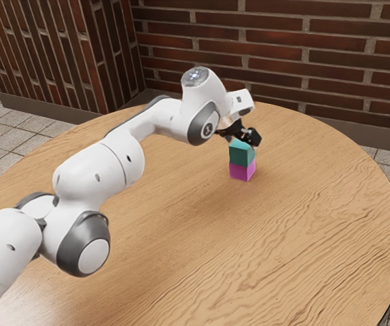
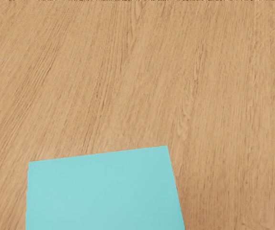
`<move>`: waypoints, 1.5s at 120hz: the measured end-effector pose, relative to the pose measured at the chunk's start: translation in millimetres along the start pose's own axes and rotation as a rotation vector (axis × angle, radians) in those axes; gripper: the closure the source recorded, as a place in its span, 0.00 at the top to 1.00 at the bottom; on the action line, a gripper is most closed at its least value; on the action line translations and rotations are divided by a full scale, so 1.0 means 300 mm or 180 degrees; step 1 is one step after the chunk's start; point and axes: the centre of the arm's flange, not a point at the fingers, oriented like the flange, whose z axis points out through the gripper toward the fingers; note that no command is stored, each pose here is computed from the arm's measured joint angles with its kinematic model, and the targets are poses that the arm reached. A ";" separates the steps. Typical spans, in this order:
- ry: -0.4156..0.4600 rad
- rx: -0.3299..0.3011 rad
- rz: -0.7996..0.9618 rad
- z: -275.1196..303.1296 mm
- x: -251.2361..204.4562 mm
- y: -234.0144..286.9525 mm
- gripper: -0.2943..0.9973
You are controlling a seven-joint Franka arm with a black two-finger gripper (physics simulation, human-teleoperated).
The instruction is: Pick up the blue block with one arm, and put the blue block on the table with one arm
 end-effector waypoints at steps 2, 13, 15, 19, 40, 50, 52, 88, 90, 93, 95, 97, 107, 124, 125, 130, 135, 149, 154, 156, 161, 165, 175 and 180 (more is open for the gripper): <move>0.0004 0.0002 0.0005 0.001 0.000 -0.002 0.77; 0.0014 0.0008 0.0030 0.009 -0.003 -0.008 0.77; 0.0014 0.0009 0.0034 0.011 -0.005 -0.010 0.77; 0.0009 0.0014 0.0034 0.019 -0.008 -0.019 0.77; 0.0008 0.0018 0.0062 0.031 -0.015 -0.030 0.77; -0.0003 0.0016 0.0075 0.045 -0.023 -0.031 0.77; -0.0007 0.0016 0.0078 0.050 -0.025 -0.031 0.77; -0.0037 -0.0004 0.0101 0.086 -0.046 -0.027 0.68; -0.0037 -0.0005 0.0102 0.086 -0.047 -0.027 0.67; -0.0037 -0.0006 0.0103 0.087 -0.047 -0.027 0.65; -0.0037 -0.0006 0.0103 0.087 -0.047 -0.027 0.64; -0.0037 -0.0006 0.0104 0.088 -0.047 -0.027 0.63; -0.0032 -0.0003 0.0105 0.085 -0.046 -0.027 0.57; -0.0028 0.0027 0.0093 0.083 -0.044 -0.041 0.50; -0.0027 0.0029 0.0092 0.082 -0.044 -0.041 0.50; -0.0022 0.0037 0.0089 0.079 -0.041 -0.042 0.48; -0.0018 0.0046 0.0086 0.074 -0.039 -0.043 0.47; -0.0002 0.0073 0.0077 0.050 -0.025 -0.046 0.46; 0.0012 0.0078 0.0078 0.034 -0.016 -0.042 0.46; 0.0020 0.0079 0.0082 0.026 -0.011 -0.038 0.46; 0.0035 0.0076 0.0091 0.011 -0.003 -0.025 0.47; 0.0039 0.0064 0.0107 0.006 0.000 -0.005 0.47; 0.0045 -0.0004 0.0178 0.003 -0.001 0.086 0.47; 0.0046 -0.0045 0.0229 0.004 -0.006 0.145 0.46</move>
